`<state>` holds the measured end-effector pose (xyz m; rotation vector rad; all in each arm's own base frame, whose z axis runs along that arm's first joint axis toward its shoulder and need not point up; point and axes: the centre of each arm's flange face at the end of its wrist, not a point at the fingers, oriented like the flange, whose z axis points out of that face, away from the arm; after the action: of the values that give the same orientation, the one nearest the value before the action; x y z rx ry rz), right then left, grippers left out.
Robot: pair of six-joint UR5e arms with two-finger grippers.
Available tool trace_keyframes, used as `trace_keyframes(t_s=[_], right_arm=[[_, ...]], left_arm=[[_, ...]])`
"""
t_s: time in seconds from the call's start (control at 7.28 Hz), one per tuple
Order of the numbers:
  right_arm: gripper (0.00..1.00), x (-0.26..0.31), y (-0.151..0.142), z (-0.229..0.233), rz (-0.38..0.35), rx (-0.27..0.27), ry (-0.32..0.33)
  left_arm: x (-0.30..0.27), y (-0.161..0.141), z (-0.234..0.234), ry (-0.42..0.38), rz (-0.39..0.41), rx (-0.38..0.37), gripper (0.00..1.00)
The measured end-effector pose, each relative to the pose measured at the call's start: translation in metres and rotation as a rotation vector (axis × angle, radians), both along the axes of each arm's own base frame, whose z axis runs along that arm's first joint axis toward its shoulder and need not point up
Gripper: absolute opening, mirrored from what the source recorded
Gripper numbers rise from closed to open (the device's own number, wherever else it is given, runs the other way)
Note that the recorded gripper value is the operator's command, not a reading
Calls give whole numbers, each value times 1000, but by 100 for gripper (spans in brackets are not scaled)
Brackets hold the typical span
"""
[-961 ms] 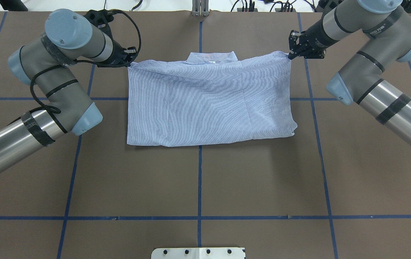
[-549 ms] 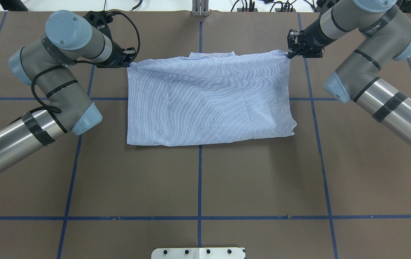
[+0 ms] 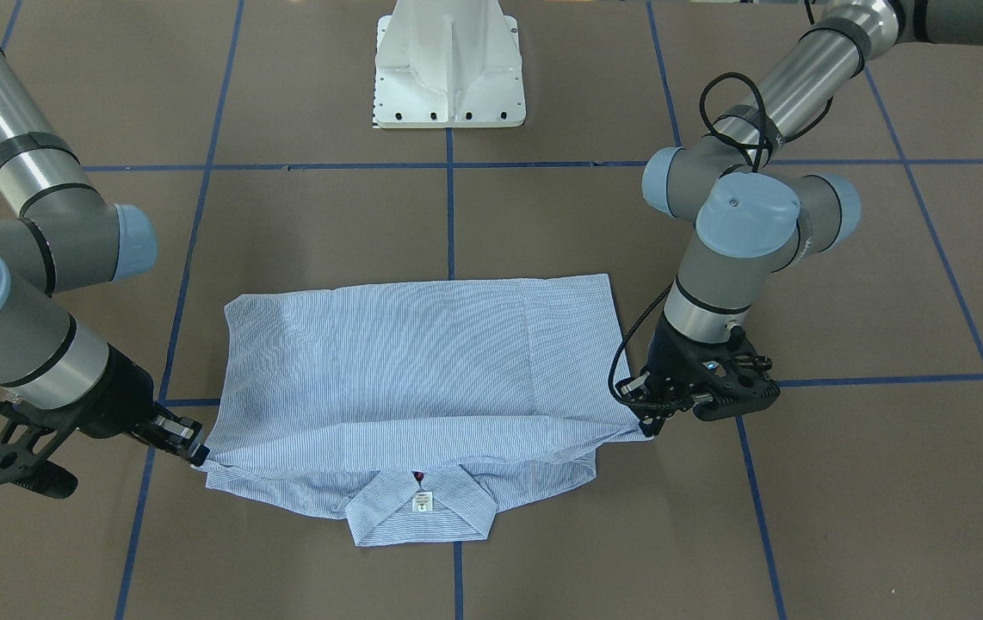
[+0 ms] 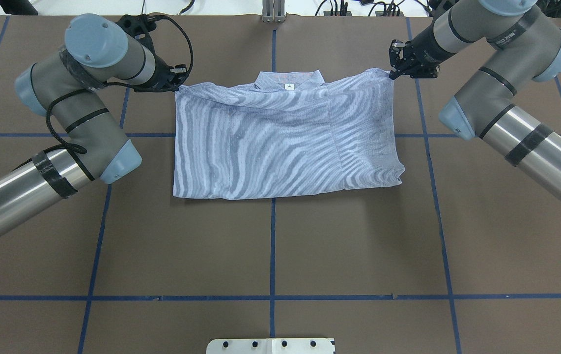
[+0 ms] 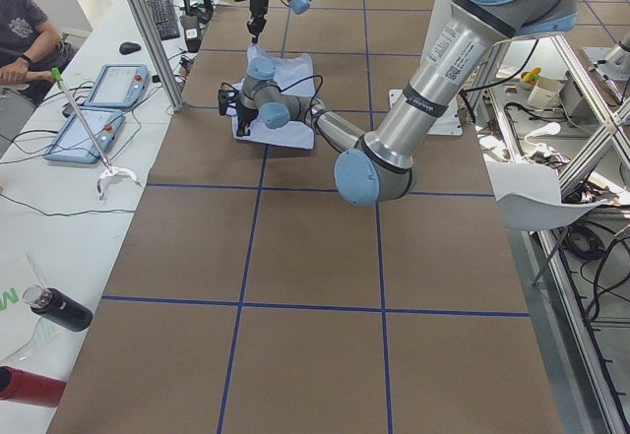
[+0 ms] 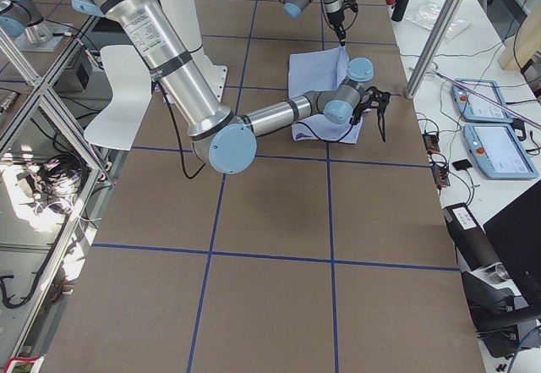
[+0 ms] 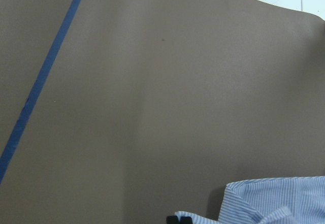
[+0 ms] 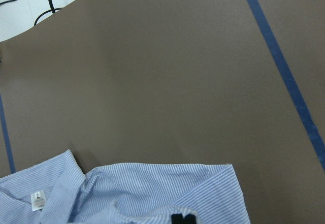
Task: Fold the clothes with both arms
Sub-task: 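Open both grippers and move the right gripper to the folded bundle's side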
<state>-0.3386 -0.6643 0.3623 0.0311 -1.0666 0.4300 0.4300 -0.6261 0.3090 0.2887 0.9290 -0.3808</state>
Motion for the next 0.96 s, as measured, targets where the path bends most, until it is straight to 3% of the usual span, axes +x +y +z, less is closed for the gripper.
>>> trace_keyframes(t_s=[0.27,0.69,0.96], right_arm=[[100,0,0,-1,-4,7,0],[100,2,-1,-17,-46,104,3],[100,5,28,-27,-91,122,-36]], left_arm=[[0,0,5,-5,-2,-6,100],[0,-1,4,-3,-3,-7,100],[-2,6,-19,39,18,-3,100]])
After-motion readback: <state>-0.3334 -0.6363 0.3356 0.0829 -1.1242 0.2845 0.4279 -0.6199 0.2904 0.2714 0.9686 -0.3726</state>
